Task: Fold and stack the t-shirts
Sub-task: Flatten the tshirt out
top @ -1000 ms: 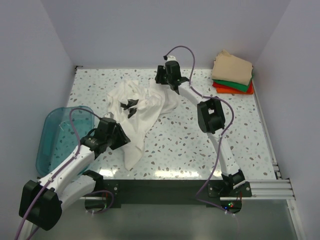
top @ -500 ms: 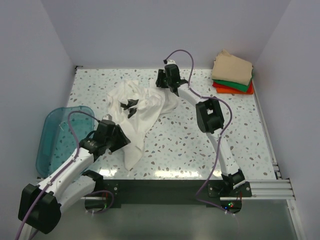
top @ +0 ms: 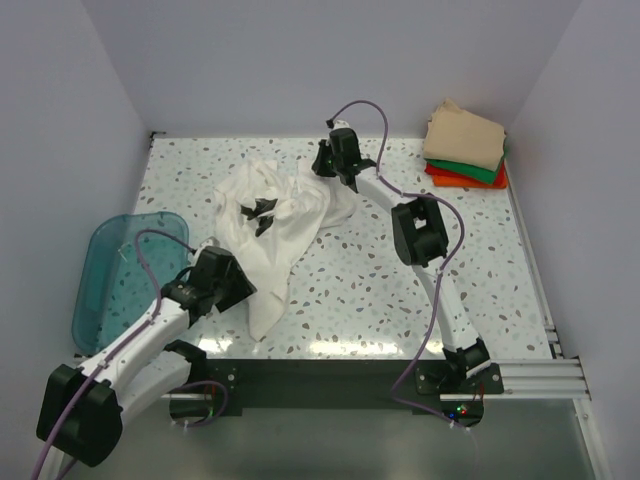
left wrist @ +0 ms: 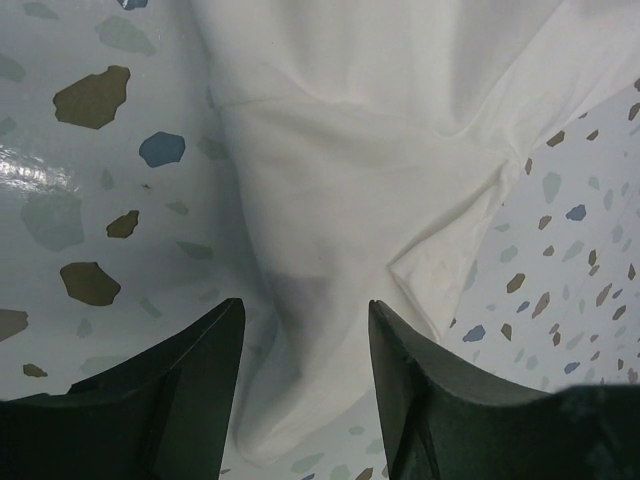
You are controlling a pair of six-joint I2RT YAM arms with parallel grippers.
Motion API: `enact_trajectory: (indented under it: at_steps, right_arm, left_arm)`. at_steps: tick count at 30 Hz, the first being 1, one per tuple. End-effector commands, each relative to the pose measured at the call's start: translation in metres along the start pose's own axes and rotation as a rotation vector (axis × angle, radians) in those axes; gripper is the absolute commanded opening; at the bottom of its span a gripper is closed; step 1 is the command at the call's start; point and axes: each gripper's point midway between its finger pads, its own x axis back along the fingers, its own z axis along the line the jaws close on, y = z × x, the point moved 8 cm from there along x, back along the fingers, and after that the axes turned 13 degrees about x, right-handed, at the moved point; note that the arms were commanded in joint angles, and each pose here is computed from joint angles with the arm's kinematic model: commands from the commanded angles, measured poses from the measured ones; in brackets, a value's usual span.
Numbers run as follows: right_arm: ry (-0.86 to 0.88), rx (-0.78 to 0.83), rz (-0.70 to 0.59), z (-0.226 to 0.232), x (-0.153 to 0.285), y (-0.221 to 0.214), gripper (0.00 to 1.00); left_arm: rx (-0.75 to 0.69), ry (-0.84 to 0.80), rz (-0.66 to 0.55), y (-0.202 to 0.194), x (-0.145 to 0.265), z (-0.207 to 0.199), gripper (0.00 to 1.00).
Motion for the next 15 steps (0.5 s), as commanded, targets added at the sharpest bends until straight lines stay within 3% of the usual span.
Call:
enact_trajectory:
  at_steps: [1, 6, 9, 10, 12, 13, 15]
  right_arm:
    - [0.049, -0.021, -0.087, 0.011, 0.013, 0.035, 0.04]
    - [0.064, -0.039, -0.107, 0.012, 0.023, 0.05, 0.0]
    - [0.054, -0.049, -0.111, 0.007, 0.031, 0.059, 0.0]
    - [0.052, -0.051, -0.126, 0.007, 0.038, 0.068, 0.0]
    - [0.037, -0.061, -0.13, 0.002, 0.046, 0.075, 0.0]
    - [0.03, -0.062, -0.146, 0.001, 0.055, 0.084, 0.0]
    - [0.009, -0.074, -0.148, -0.007, 0.065, 0.089, 0.0]
  left_arm:
    - [0.012, 0.0, -0.022, 0.0, -0.009, 0.0, 0.58]
    - [0.005, -0.023, -0.03, 0.002, -0.023, -0.007, 0.52]
    - [-0.01, -0.016, -0.041, 0.006, -0.028, -0.012, 0.4]
    - [-0.015, -0.027, -0.052, 0.01, -0.027, -0.018, 0.26]
    - [-0.03, -0.04, -0.079, 0.018, -0.023, -0.03, 0.16]
    - [-0.033, -0.043, -0.091, 0.021, -0.021, -0.034, 0.06]
    - [-0.054, -0.038, -0.134, 0.03, -0.012, -0.04, 0.0]
